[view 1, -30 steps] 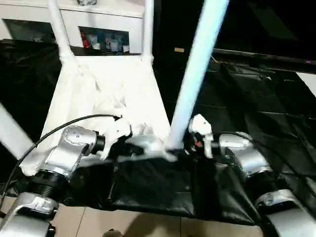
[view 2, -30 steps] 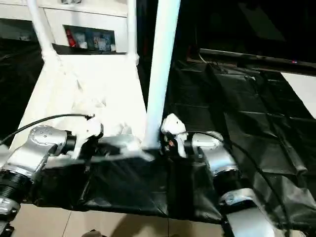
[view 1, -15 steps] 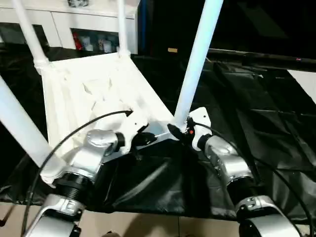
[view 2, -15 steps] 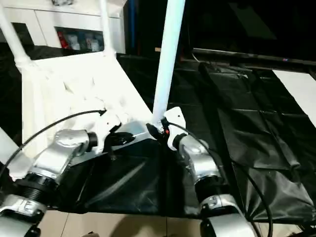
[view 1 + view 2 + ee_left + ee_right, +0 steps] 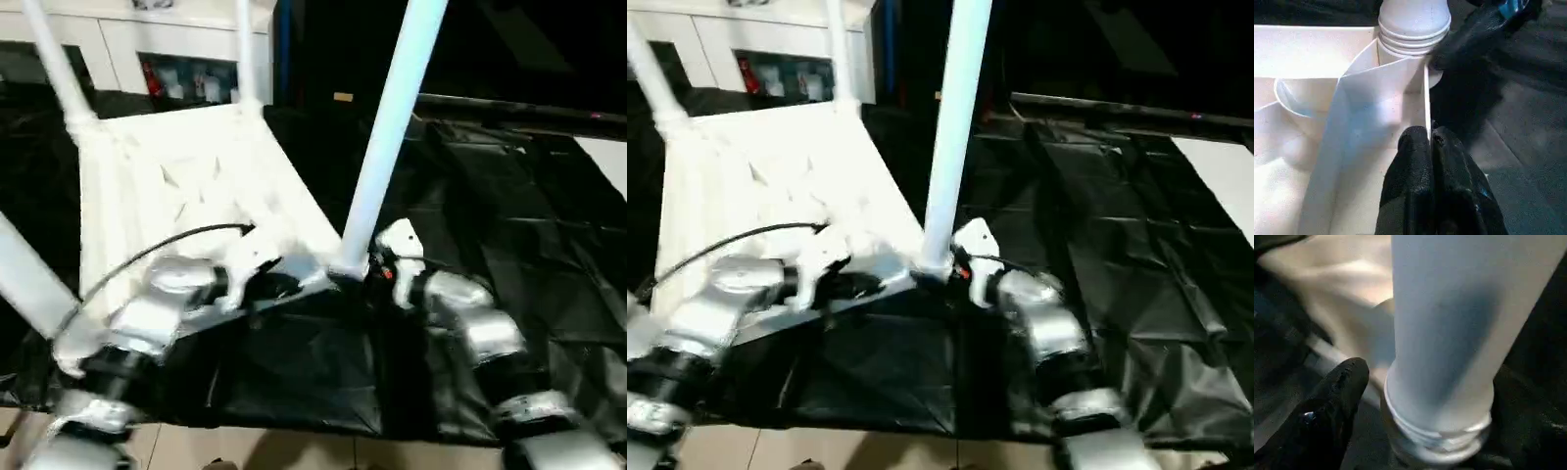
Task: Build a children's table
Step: Rotate leg to tighten
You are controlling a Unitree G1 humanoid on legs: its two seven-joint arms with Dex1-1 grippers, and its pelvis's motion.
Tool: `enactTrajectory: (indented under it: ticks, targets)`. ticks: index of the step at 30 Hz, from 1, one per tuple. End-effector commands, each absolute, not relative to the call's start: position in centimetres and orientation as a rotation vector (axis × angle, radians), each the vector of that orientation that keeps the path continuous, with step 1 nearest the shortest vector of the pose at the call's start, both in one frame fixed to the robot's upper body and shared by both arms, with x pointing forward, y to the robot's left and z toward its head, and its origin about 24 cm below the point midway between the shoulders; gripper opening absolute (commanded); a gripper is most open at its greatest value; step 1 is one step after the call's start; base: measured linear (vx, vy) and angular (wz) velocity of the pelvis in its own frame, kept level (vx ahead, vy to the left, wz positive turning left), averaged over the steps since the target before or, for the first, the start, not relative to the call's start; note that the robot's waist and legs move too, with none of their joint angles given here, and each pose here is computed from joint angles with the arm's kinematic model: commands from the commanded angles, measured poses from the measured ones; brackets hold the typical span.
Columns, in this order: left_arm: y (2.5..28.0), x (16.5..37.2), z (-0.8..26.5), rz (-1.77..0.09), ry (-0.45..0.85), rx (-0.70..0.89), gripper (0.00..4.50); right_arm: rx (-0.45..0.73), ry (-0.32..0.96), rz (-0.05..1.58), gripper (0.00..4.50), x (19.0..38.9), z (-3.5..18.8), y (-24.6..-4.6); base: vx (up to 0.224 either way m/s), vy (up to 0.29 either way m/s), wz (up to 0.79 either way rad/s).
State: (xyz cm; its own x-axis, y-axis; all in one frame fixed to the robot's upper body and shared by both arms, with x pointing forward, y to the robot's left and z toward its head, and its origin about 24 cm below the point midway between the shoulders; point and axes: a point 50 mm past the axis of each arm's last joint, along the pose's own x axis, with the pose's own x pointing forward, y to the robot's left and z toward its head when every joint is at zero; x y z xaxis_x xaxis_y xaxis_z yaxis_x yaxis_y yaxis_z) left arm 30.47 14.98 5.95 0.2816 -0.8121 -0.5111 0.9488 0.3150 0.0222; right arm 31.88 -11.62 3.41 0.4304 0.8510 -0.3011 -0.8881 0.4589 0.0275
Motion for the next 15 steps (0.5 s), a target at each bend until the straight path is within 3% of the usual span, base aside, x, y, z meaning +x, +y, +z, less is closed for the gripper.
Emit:
enactTrajectory:
  ticks: [1, 7, 8, 11, 15]
  targets:
    - [13.8, 29.8, 6.4, -1.361, 0.427, 0.356, 0.0, -0.185, 0.337, 1.261, 3.98, 31.0, 3.0, -10.8, 0.0, 0.0, 0.0]
    - [15.1, 29.6, 6.7, -1.414, 0.458, 0.366, 0.0, -0.217, 0.342, 1.351, 3.98, 31.2, 3.9, -11.7, 0.0, 0.0, 0.0]
    - [15.3, 29.6, 6.7, -1.423, 0.464, 0.367, 0.0, -0.217, 0.342, 1.359, 3.74, 31.3, 4.0, -11.7, 0.0, 0.0, 0.0]
    - [15.6, 29.5, 6.8, -1.433, 0.471, 0.366, 0.0, -0.217, 0.333, 1.404, 3.67, 31.2, 4.3, -11.2, 0.0, 0.0, 0.0]
    - [15.7, 29.5, 6.7, -1.436, 0.476, 0.369, 0.0, -0.219, 0.335, 1.433, 3.24, 31.0, 4.1, -10.7, 0.0, 0.0, 0.0]
